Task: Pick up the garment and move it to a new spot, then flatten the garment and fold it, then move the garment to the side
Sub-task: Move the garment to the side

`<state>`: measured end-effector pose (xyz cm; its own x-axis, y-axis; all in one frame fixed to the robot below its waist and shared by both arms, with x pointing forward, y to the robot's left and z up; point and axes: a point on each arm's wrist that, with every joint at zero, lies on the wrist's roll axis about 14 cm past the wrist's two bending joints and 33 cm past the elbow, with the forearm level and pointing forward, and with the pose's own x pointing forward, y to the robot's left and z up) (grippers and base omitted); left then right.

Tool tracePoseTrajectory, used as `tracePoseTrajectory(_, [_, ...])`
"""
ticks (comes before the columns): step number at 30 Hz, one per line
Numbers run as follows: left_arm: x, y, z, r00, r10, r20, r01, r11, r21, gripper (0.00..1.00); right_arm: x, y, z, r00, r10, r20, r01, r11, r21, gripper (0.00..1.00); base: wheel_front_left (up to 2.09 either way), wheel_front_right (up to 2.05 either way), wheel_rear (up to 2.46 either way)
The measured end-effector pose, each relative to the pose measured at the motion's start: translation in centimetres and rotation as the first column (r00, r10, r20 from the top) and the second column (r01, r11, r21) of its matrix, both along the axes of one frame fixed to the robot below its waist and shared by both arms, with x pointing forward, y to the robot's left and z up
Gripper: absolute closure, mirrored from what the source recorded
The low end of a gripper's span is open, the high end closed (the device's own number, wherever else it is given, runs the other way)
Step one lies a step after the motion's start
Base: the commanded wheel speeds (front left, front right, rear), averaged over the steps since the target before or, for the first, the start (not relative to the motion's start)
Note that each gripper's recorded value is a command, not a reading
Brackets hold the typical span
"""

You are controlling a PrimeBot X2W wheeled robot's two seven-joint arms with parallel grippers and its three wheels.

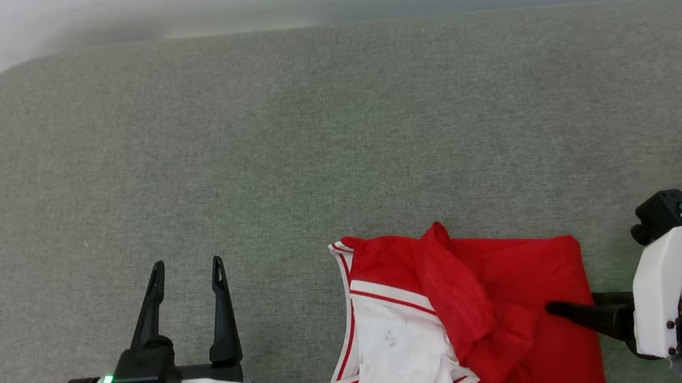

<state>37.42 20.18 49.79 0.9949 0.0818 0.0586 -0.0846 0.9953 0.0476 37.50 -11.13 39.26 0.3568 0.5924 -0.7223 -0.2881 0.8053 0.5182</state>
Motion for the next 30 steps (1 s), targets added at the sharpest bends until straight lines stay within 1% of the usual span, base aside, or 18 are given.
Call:
tracePoseTrajectory(3, [0.3, 0.3, -0.4, 1.0, 0.008, -0.011, -0.008, 1.0, 0.005, 0.0, -0.2, 1.2, -1.2, 0.999, 0.012, -0.04, -0.011, 0.999, 0.03, 0.0, 0.0, 0.0, 0.0])
tracePoseTrajectory(5, [0.5, 0.5, -0.6, 1.0, 0.013, -0.016, -0.013, 1.0, 0.007, 0.0, -0.7, 2.0, -2.1, 0.997, 0.039, -0.068, -0.037, 0.999, 0.031, 0.0, 0.0, 0.0, 0.0])
tracePoseTrajectory(9, [0.7, 0.7, -0.8, 1.0, 0.017, -0.025, -0.017, 1.0, 0.013, 0.0, -1.0, 3.1, -3.0, 0.993, 0.068, -0.092, -0.065, 0.997, 0.043, 0.0, 0.0, 0.0, 0.0])
tracePoseTrajectory(11, [0.7, 0.7, -0.9, 0.999, 0.018, -0.029, -0.018, 1.0, 0.012, 0.0, -1.2, 3.3, -3.2, 0.991, 0.094, -0.096, -0.091, 0.995, 0.033, 0.0, 0.0, 0.0, 0.0])
tracePoseTrajectory(12, [0.6, 0.7, -1.0, 0.999, 0.019, -0.03, -0.018, 1.0, 0.013, 0.0, -1.2, 3.5, -3.3, 0.99, 0.106, -0.093, -0.104, 0.994, 0.028, 1.0, 0.0, 0.0, 0.0])
tracePoseTrajectory(15, [0.5, 0.8, -0.9, 0.999, 0.024, -0.029, -0.024, 1.0, 0.011, 0.0, -0.9, 3.5, -3.1, 0.992, 0.112, -0.06, -0.111, 0.994, 0.019, 1.0, 0.0, 0.0, 0.0])
tracePoseTrajectory(20, [-0.5, 0.8, 0.1, 1.0, 0.031, -0.001, -0.031, 1.0, -0.002, 0.0, -0.3, 4.1, -0.1, 0.984, 0.162, 0.075, -0.163, 0.987, 0.005, 1.0, 0.0, 0.0, 0.0])
tracePoseTrajectory(23, [-1.3, 0.8, 0.5, 0.999, 0.038, 0.009, -0.038, 0.999, -0.011, 0.0, 0.2, 4.0, 2.3, 0.963, 0.206, 0.174, -0.203, 0.979, -0.035, 1.0, 0.0, 0.0, 0.0])
tracePoseTrajectory(26, [-2.0, 0.6, 0.4, 0.999, 0.038, 0.008, -0.038, 0.999, -0.021, 0.0, 0.1, 3.5, 4.3, 0.936, 0.252, 0.245, -0.237, 0.968, -0.088, 1.0, 0.0, 0.0, 0.0])
tracePoseTrajectory(30, [-1.7, -1.0, 0.1, 1.0, -0.011, 0.002, 0.011, 0.999, -0.036, 0.0, -0.3, 1.2, 6.3, 0.918, 0.262, 0.296, -0.224, 0.962, -0.158, 1.0, 0.0, 0.0, 0.0])
